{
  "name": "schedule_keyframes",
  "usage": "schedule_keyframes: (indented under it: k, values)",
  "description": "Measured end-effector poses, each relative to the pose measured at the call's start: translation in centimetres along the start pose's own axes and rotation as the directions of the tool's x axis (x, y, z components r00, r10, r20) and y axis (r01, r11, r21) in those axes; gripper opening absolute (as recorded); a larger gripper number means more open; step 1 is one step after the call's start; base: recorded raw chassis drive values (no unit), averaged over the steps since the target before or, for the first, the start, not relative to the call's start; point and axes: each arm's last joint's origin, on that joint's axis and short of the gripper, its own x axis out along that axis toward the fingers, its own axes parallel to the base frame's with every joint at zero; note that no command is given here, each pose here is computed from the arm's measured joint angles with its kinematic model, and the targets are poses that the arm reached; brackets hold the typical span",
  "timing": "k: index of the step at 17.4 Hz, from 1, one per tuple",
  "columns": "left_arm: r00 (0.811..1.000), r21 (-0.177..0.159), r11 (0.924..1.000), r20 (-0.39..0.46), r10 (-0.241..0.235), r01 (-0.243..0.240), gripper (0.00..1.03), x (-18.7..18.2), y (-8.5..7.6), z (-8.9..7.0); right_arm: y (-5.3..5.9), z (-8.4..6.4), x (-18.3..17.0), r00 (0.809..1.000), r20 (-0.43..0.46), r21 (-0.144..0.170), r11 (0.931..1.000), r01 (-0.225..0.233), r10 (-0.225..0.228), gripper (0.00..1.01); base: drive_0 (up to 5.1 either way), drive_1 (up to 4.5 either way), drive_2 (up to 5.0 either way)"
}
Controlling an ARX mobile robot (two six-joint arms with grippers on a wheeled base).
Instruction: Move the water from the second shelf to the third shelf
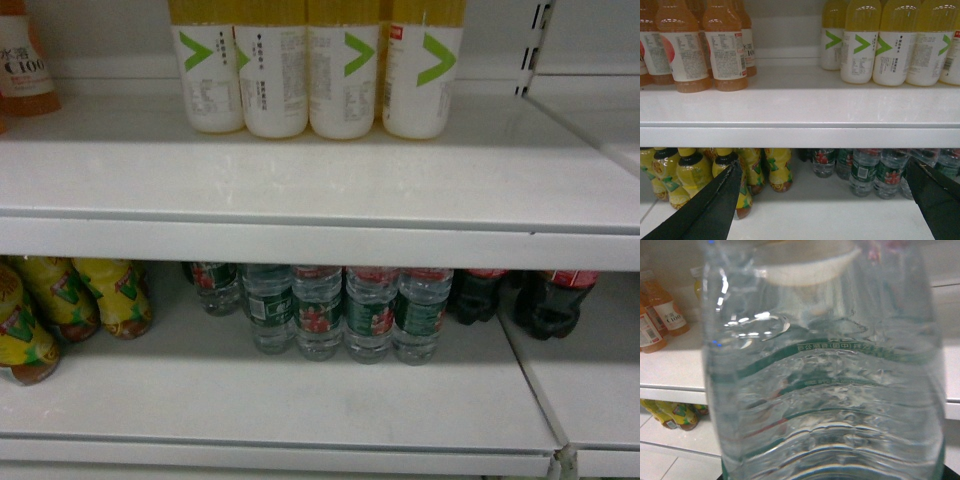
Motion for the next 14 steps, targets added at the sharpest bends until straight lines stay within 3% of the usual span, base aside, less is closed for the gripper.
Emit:
schedule_keyframes:
  k: [9, 14]
  values:
    - [1.0, 0.0, 1.0, -0.001, 0.001, -0.001, 0.98, 0.0, 0.0, -0.01, 0.0, -0.02, -0.02, 1.0, -0.003, 0.001, 1.0, 0.001, -0.001, 0.42, 0.0, 0.0, 0.0]
    - [1.0, 0.0, 1.0, -0.003, 0.001, -0.001, 0.98, 0.0, 0.0, -0.03, -0.03, 0.0, -0.02, 1.0, 0.0, 0.0, 0.9999, 0.01, -0.01, 0.42, -4.6, 2.54, 2.5]
